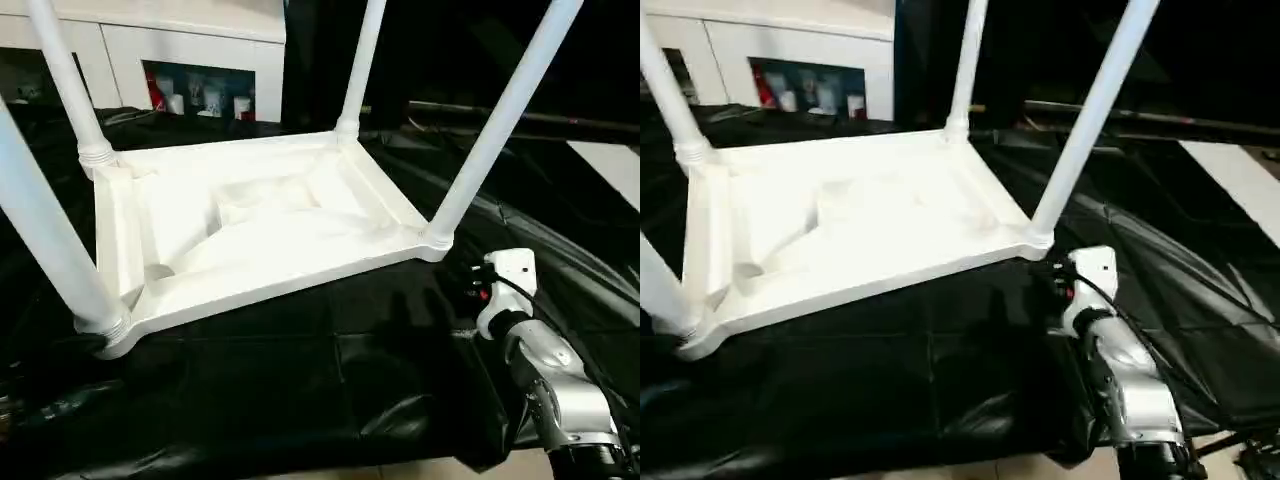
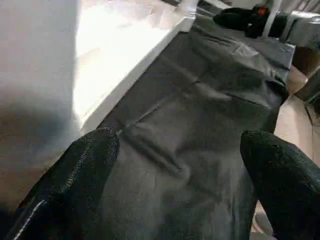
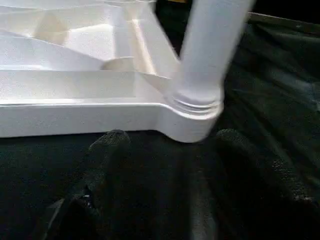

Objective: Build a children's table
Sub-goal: Rotate table base

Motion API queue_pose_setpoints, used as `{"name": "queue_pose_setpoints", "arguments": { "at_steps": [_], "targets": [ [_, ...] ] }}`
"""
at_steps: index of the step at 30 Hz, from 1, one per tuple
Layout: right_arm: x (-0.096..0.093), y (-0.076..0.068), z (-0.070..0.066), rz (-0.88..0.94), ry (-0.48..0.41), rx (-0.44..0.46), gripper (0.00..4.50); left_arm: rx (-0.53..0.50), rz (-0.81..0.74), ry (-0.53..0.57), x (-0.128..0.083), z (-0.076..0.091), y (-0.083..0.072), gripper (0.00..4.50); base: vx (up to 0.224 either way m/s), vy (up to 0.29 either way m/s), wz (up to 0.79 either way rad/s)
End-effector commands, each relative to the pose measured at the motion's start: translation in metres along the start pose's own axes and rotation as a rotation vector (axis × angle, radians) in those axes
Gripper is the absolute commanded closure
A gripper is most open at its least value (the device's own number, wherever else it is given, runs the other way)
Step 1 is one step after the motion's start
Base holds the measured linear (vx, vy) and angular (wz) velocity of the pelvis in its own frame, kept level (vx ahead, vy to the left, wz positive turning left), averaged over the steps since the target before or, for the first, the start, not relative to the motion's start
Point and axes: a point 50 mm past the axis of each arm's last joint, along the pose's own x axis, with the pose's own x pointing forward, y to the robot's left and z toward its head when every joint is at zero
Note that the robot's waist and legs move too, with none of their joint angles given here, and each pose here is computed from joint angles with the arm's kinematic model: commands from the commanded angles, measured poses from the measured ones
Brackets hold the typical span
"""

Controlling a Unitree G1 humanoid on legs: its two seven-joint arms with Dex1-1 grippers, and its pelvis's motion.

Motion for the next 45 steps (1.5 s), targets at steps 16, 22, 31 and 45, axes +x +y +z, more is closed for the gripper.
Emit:
{"name": "queue_pose_setpoints", "arguments": {
  "at_steps": [16, 22, 31, 45],
  "targets": [
    [0.018, 0.042, -0.009, 0.344, 0.103, 0.018, 1.34, 0.121, 0.03, -0.263, 0.021, 0.048, 0.023, 0.03, 0.0, 0.0, 0.0],
    [0.035, 0.045, -0.009, 0.355, 0.126, 0.004, 1.34, 0.126, -0.011, -0.309, 0.057, 0.055, 0.031, 0.03, 0.0, 0.0, 0.0],
    [0.065, 0.037, -0.007, 0.247, 0.17, 0.036, 1.34, 0.078, -0.409, -0.435, 0.117, 0.085, -0.012, 0.03, 0.0, 0.0, 0.0],
    [0.08, 0.066, -0.006, 0.341, 0.152, 0.01, 1.34, 0.109, -0.897, -0.373, 0.207, 0.101, -0.094, 0.03, 0.0, 0.0, 0.0]
  ]
}}
